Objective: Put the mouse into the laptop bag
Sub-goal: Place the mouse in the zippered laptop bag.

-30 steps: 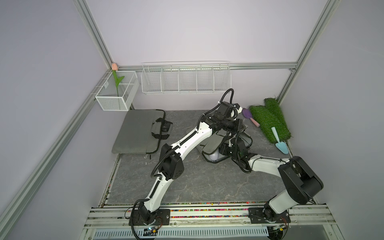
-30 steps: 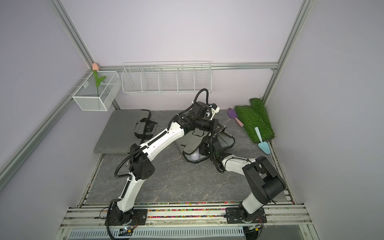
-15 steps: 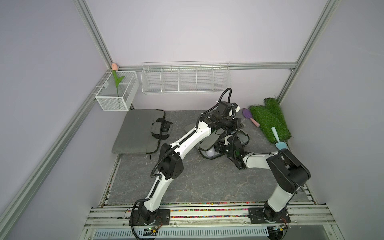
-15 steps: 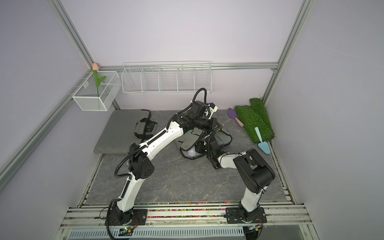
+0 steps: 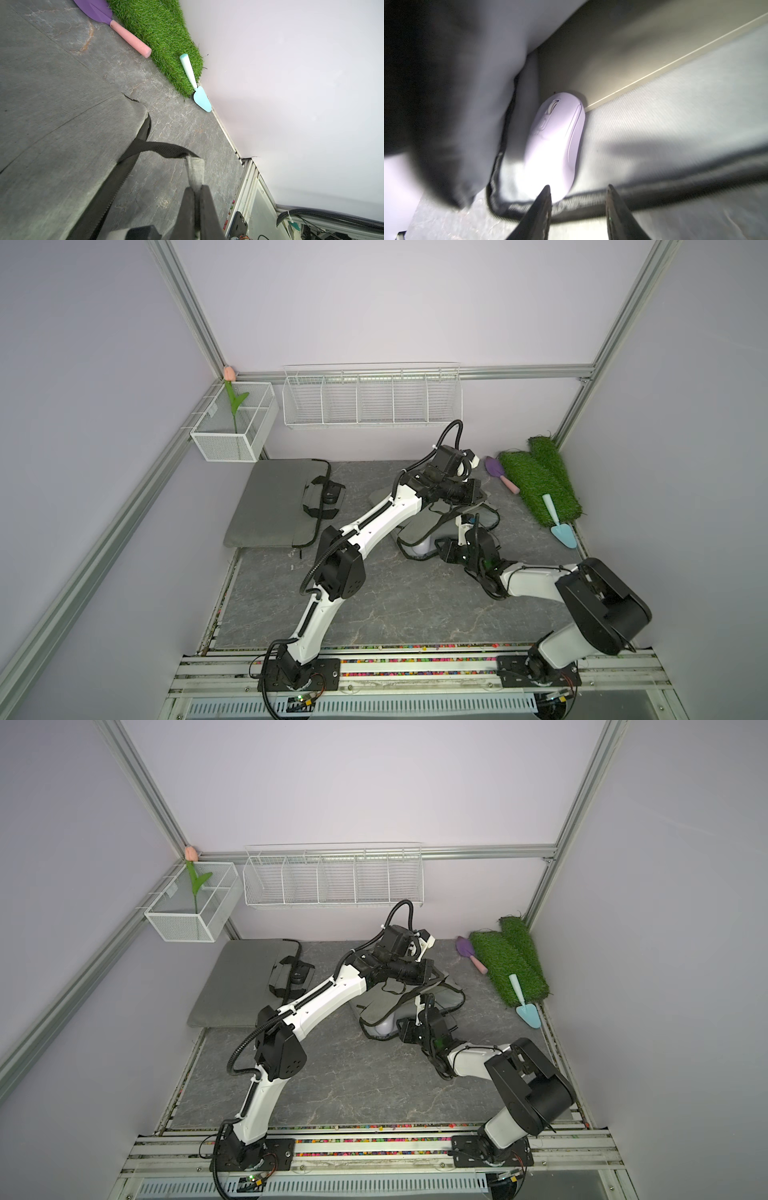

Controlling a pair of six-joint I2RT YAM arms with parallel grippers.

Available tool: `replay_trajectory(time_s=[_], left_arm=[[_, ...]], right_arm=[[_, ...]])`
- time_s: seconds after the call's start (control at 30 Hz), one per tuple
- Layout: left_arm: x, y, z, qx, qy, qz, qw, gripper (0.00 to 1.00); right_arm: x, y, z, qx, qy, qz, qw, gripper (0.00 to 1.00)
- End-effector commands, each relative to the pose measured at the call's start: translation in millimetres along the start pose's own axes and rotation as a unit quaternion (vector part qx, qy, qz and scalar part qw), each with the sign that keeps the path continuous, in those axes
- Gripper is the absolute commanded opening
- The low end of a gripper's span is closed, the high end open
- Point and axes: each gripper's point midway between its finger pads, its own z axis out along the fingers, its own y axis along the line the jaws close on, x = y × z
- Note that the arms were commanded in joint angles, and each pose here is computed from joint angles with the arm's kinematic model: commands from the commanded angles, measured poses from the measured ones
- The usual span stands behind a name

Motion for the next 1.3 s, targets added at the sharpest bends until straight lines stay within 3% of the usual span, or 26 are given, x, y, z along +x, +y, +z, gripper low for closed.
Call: replay_trajectory(time_s=[0.0, 0.2, 0.37, 0.7, 0.97, 1.27], left_arm=[[-18.9, -41.1, -25.3, 0.047, -0.033, 0.027, 0.998, 0.00], [-21.5, -47.5, -31.0, 0.057, -0.042, 0.027, 0.997, 0.00], [-23.1, -51.2, -32.7, 0.064, -0.043, 0.025, 0.997, 0.00], [-21.2, -50.9, -31.6, 0.065, -0.041, 0.024, 0.997, 0.00], [-20.6, -51.7, -31.5, 0.070, -0.040, 0.023, 0.997, 0.00], [-19.6, -53.0, -35.1, 0.070, -0.042, 0.025, 0.996, 0.00]], right_arm=[[2.0, -9.7, -12.7, 0.048, -0.007, -0.004, 0.999, 0.44], [7.6, -28.3, 6.1, 0.097, 0.012, -0.003, 0.995, 0.45], [20.3, -24.1, 34.9, 0.077, 0.035, 0.011, 0.996, 0.42], [42.5, 41.6, 60.8, 0.010, 0.062, -0.027, 0.998, 0.42], [38.2, 59.9, 49.0, 0.002, 0.044, -0.045, 0.998, 0.43], [14.5, 18.3, 18.4, 0.034, 0.007, -0.020, 0.999, 0.44]])
